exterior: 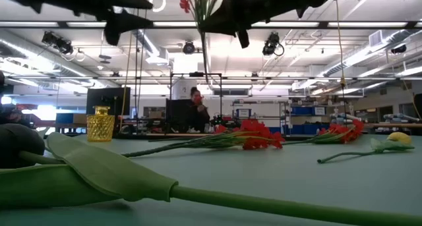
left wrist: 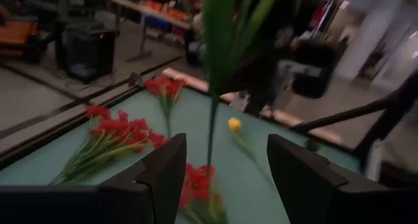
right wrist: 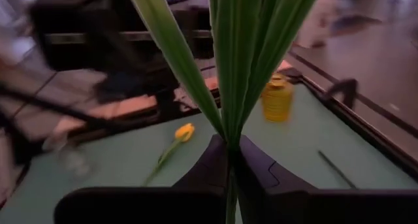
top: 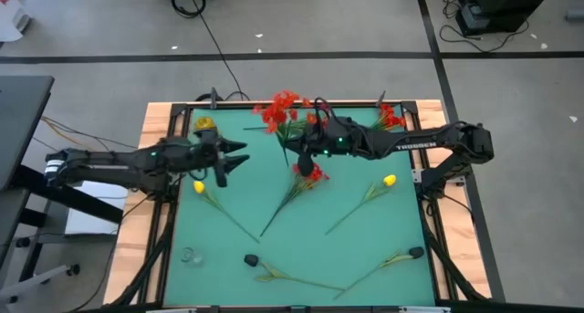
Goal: Sort flowers into vase by color
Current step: Put the orange flowers into the yellow vase
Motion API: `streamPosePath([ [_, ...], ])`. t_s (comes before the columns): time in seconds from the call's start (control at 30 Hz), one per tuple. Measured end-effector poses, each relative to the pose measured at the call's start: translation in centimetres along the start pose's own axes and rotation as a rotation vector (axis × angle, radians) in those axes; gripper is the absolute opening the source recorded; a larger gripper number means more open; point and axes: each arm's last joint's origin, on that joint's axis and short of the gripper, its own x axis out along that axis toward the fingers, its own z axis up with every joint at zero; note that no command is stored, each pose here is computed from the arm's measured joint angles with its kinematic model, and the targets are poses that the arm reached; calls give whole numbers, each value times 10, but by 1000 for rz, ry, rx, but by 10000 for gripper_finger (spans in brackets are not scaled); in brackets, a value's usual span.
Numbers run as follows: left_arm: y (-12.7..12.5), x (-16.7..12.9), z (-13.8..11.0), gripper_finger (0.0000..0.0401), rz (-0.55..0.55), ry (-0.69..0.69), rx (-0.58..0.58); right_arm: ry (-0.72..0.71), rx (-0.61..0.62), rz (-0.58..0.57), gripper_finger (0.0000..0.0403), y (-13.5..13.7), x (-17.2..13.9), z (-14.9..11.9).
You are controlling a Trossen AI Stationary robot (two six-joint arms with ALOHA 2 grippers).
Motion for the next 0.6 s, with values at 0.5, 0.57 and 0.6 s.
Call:
streamPosePath([
  [0.5,-8,81,43,220,-94,27,106,4,-78,98,20,-10,-1,3],
  [0.57,-8,88,48,218,-87,27,105,6,-79,99,20,-10,-1,2],
  [0.6,-9,91,51,215,-91,23,105,7,-79,102,20,-10,-1,2],
])
